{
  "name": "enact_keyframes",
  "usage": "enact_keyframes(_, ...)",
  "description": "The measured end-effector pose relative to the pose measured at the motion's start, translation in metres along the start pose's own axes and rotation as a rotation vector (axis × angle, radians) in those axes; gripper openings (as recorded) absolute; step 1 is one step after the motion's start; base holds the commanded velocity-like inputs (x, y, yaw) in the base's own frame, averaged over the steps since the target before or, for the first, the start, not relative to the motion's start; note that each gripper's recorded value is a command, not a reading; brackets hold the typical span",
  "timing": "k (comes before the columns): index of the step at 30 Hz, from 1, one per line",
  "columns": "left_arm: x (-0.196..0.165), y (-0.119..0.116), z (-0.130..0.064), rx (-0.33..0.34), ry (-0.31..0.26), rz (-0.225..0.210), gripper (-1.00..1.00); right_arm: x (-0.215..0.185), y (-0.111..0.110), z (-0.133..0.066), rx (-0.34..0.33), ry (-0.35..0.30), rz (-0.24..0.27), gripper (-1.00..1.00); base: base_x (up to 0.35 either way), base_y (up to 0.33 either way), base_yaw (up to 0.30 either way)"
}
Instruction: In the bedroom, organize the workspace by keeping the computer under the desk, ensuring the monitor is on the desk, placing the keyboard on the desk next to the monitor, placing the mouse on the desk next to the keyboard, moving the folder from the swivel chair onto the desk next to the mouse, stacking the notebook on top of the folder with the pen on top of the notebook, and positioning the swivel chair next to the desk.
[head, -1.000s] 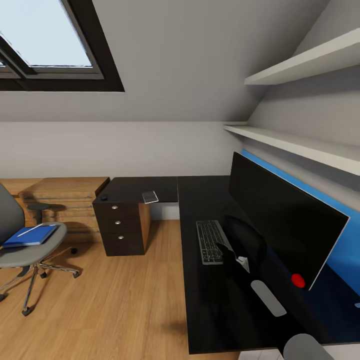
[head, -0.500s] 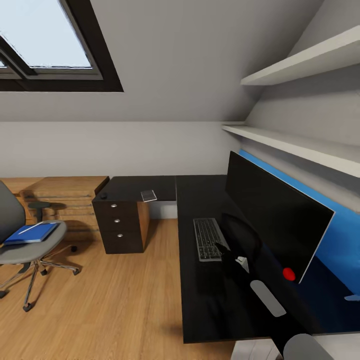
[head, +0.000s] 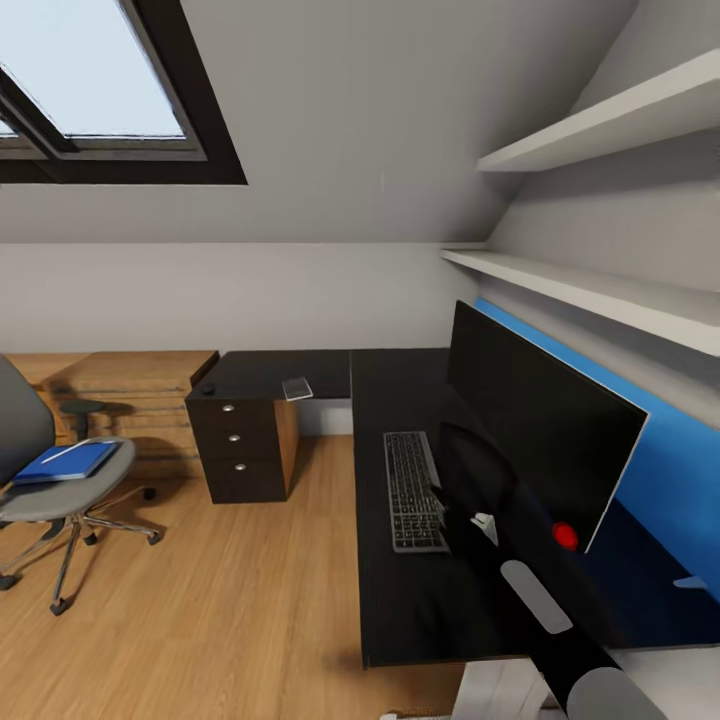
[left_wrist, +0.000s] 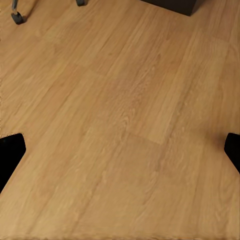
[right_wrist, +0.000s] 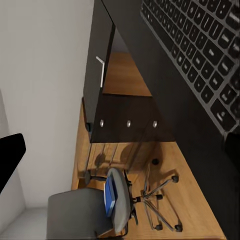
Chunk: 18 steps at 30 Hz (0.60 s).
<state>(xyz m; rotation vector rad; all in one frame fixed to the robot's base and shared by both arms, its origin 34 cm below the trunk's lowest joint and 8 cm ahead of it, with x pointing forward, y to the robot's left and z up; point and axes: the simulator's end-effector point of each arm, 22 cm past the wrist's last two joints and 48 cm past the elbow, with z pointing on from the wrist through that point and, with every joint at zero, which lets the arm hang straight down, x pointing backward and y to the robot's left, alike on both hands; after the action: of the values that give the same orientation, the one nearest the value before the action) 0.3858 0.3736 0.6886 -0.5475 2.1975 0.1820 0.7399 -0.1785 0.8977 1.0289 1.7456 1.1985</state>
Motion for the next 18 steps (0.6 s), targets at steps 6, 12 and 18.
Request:
enact_keyframes(6, -0.0004, 0.0002, -0.0002, 0.000, -0.002, 0.000, 1.00, 0.0001, 0.0000, -0.0004, 0.000, 0.001, -0.001, 1.00, -0.110, -0.040, 0.000)
enact_keyframes(12, -0.0003, 0.0004, 0.0000, -0.001, -0.001, 0.001, 1.00, 0.0000, -0.0001, -0.0002, 0.000, 0.001, -0.001, 1.00, -0.123, -0.007, 0.000)
enact_keyframes(18, -0.0002, 0.0004, 0.0001, -0.001, 0.000, 0.002, 1.00, 0.0008, -0.0006, 0.0002, 0.001, 0.001, 0.000, 1.00, -0.294, -0.046, 0.000)
